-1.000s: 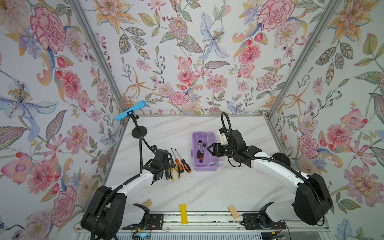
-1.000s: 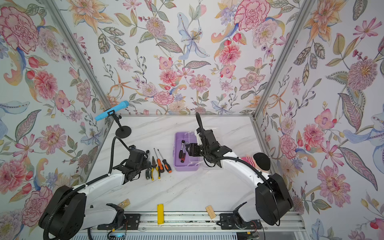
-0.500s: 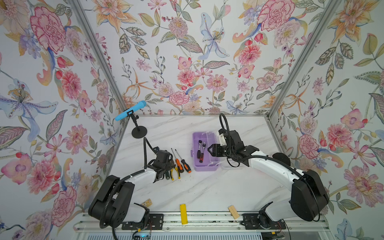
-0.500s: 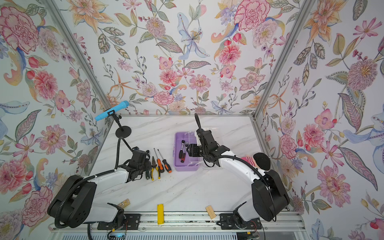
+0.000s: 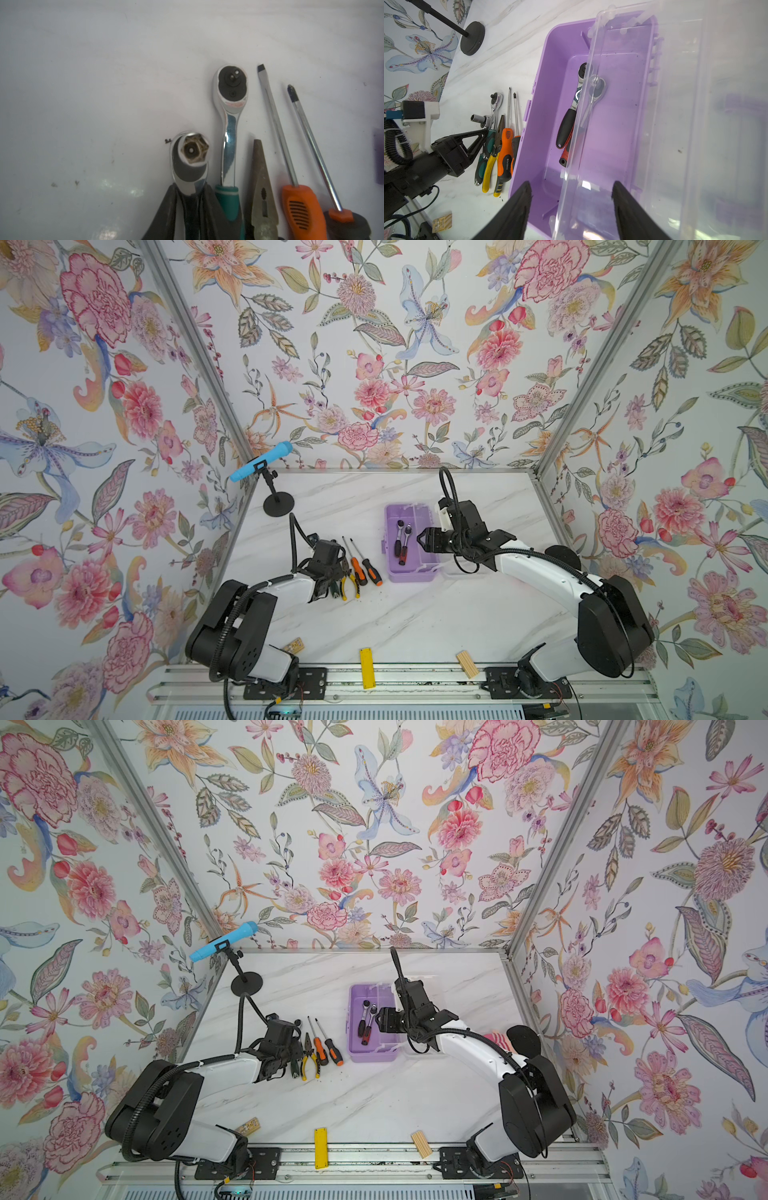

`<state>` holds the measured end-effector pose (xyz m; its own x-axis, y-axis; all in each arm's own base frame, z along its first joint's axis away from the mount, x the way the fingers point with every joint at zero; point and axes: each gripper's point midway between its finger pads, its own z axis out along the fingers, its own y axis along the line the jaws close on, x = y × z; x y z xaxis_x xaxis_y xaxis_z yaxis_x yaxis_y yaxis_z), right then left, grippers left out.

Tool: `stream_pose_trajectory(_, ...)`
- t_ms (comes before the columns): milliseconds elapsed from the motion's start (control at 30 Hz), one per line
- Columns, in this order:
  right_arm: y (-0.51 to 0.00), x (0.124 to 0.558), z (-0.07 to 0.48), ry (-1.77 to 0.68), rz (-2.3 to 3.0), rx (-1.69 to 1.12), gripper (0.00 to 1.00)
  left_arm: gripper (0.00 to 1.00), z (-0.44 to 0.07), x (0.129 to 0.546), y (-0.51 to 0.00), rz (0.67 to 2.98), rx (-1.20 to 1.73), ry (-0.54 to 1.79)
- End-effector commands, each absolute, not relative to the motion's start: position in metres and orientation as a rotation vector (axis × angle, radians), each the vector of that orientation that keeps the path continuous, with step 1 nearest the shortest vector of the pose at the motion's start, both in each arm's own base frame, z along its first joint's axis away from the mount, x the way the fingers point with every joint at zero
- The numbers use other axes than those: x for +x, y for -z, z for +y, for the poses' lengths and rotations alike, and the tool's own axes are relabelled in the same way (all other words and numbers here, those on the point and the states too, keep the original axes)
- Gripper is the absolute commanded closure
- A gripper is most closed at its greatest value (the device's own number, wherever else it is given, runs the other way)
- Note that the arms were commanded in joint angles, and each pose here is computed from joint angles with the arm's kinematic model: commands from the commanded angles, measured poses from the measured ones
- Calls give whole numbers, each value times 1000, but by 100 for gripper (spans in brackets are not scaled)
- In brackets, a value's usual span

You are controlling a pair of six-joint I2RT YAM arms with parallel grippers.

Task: Pack the tool kit
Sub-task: 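Lower the left gripper onto the green-handled ratchet with socket and close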

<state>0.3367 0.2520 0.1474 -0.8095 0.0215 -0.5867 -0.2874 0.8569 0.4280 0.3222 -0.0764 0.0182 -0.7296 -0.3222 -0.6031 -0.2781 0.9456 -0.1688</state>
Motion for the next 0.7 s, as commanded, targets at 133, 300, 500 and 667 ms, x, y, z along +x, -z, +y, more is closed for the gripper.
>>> stream_pose_trajectory(133, -134, 338, 247, -666, 2462, -173, 36, 83, -70, 311, 4, 2519, -388, 18)
stream_pose_trajectory(300, -133, 338, 247, -671, 2466, -169, 36, 89, -69, 311, 5, 2523, -378, 4)
stream_pose_trajectory(500, -136, 340, 249, -684, 2461, -171, 36, 100, -68, 316, -1, 2521, -355, -16)
stream_pose_trajectory(667, -139, 342, 251, -703, 2457, -169, 36, 100, -71, 325, -20, 2488, -326, -7)
